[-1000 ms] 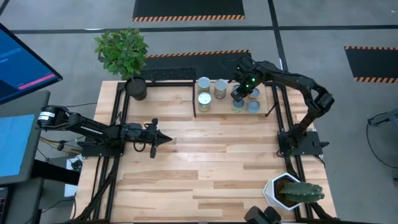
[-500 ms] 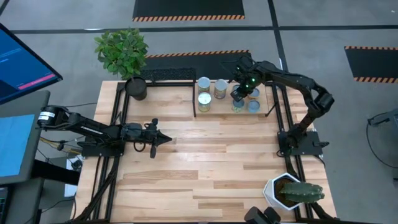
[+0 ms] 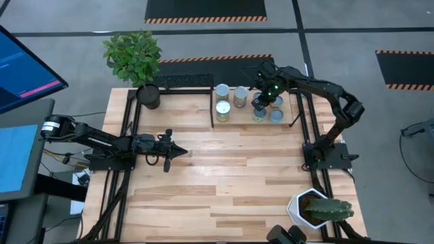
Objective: Pick and place cans onto a shelf
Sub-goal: Adjust the canned goods on the shelf
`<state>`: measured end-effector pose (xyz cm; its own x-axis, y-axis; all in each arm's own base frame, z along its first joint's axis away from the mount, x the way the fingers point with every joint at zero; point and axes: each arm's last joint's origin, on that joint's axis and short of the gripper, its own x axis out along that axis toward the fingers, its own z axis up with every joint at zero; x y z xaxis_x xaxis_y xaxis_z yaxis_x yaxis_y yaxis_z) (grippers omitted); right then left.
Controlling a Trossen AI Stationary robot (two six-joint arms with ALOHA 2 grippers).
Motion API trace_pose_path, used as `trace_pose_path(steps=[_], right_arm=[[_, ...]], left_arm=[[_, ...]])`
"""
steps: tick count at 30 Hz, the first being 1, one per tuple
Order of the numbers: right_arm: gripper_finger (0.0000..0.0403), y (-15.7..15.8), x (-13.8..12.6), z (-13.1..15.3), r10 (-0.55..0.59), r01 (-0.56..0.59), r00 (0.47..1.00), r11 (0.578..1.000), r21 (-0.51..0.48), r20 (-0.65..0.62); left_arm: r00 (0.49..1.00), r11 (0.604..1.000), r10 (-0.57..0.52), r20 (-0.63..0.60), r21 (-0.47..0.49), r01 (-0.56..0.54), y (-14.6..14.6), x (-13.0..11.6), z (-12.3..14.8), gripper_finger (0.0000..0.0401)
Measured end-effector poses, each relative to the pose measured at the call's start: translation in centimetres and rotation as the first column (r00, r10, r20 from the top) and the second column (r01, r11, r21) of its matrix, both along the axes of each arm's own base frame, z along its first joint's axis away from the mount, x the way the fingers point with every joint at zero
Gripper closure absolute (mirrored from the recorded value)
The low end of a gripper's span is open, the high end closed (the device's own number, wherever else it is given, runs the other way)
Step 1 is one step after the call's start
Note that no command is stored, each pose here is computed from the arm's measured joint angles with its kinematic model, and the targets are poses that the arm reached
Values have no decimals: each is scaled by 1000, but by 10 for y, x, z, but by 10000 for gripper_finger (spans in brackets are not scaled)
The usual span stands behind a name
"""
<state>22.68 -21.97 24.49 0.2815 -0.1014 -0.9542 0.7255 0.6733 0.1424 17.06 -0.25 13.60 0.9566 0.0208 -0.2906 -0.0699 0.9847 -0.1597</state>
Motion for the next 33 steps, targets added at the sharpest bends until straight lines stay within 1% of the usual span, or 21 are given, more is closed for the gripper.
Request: trace_pose_path(steps=[12,16,27,33], right_arm=[[345,0,0,0,0,0,1000,1000,0,0],[345,0,0,0,0,0,1000,1000,-1,-1],[345,2,-4,-1,-4,4,998,1000,-7,-66],[345,2,-4,-1,-5,4,998,1000,-6,-67]], left_arm=[[1000,1000,0,-1,0,0,0,0,0,401],[1000,1000,0,-18,0,0,0,-1,-2,401],[1000,1000,-3,-25,11,4,0,-1,-2,401],[1000,1000,7,-25,21,-6,0,-1,-2,401]])
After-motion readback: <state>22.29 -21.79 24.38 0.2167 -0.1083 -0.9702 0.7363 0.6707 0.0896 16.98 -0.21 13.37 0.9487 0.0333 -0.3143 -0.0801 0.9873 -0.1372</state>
